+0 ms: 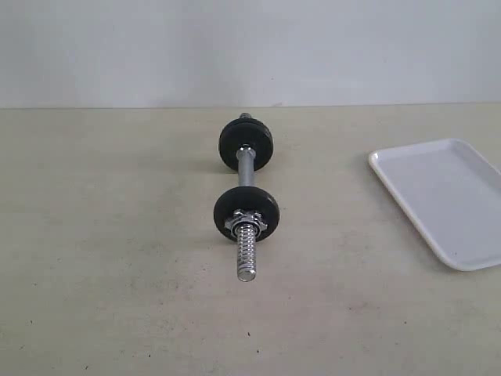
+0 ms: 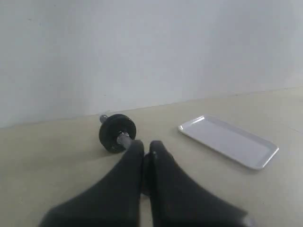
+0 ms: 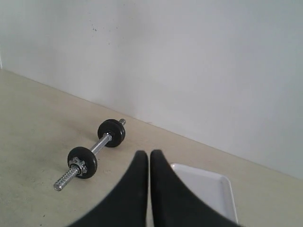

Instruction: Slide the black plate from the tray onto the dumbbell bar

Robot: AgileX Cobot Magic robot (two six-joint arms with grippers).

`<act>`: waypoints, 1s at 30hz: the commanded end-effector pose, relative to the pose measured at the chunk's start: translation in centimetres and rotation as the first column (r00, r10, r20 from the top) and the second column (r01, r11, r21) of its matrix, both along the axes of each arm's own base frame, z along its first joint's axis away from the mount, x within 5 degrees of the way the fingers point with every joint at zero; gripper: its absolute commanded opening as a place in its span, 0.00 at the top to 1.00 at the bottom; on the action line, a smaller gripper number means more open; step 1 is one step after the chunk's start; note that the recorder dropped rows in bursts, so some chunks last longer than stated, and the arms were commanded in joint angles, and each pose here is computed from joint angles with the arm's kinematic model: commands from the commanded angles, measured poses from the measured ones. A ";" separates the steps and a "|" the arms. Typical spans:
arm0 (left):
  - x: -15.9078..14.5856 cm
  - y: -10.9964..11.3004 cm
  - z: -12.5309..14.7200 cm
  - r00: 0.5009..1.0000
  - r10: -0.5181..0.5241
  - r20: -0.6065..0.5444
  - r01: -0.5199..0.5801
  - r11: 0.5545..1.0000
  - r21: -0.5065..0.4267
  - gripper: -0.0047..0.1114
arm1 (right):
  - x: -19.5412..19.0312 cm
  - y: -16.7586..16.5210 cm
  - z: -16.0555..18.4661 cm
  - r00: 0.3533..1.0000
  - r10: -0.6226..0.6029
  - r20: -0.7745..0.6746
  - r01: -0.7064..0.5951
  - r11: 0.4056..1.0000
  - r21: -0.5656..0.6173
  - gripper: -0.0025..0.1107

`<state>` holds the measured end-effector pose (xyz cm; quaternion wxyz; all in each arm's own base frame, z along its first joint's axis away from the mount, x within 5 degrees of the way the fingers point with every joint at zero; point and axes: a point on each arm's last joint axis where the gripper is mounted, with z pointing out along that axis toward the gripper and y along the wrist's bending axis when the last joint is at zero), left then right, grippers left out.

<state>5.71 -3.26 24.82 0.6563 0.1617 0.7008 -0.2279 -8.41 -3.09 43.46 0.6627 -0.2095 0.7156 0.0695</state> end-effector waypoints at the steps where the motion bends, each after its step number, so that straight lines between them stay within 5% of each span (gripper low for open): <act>1: -0.4 -0.9 -1.6 0.991 -0.108 0.076 0.106 0.994 0.030 0.92 | 0.0 -0.1 0.0 1.000 -0.010 0.007 0.010 1.000 -0.006 0.98; 11: -0.5 -1.3 -4.2 0.987 -0.150 0.060 0.144 0.985 0.093 0.92 | 0.6 1.1 0.2 0.992 0.085 0.098 -0.083 0.996 -0.026 0.98; 17: -0.4 -1.2 -4.3 0.990 -0.136 0.049 0.130 0.986 0.103 0.92 | 5.1 3.0 -3.0 0.993 0.107 0.044 -0.107 0.994 -0.005 0.98; 22: -0.3 -1.1 -4.4 0.992 -0.123 0.039 0.118 0.987 0.110 0.92 | 8.9 5.0 -6.9 0.989 0.148 0.017 -0.149 0.981 0.126 0.98; 30: -0.1 -0.8 -4.8 0.996 -0.083 0.008 0.082 0.987 0.136 0.92 | 12.7 5.7 -12.2 0.996 0.066 0.052 -0.074 0.980 0.186 0.98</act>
